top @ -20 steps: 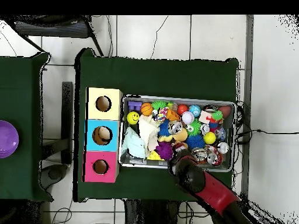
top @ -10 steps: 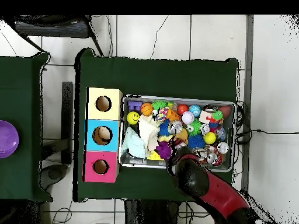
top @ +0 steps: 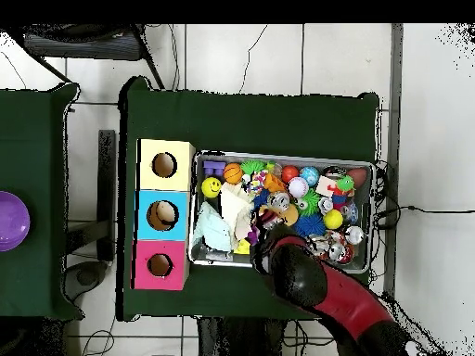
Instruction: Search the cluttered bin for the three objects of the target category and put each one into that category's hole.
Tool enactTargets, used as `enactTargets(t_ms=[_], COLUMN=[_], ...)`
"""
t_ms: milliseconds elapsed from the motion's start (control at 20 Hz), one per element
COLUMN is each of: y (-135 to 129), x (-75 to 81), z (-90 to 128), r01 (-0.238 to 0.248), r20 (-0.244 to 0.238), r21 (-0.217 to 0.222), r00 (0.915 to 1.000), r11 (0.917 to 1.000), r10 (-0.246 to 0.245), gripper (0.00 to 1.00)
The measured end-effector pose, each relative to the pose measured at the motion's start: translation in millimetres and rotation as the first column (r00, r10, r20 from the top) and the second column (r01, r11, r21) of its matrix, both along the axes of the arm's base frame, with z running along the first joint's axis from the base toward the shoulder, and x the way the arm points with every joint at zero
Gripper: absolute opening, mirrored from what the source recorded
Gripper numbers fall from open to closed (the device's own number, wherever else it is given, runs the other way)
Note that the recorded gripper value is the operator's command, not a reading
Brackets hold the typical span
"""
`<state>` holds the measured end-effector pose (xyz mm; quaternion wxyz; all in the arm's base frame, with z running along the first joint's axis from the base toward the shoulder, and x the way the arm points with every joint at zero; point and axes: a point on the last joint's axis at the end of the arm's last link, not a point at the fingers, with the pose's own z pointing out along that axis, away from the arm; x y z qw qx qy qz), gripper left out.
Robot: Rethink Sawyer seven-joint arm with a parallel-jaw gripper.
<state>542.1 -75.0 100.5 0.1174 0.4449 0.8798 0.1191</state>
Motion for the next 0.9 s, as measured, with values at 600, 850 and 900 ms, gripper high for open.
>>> enactTargets(t_ms=[600,850,900], y=[83,123,128], x=[17.4,18.6,18.4], z=[36,58,61], r01=[-0.076,-0.11,-0.115], r20=[-0.008,-0.02,-0.021], r21=[0.156,0.222,0.23], r00=[0.9969,0.9929,0.9922], r11=[0.9849,0.9687,0.9664], r10=[0.079,0.118,0.123], gripper=[0.0,0.0,0.0])
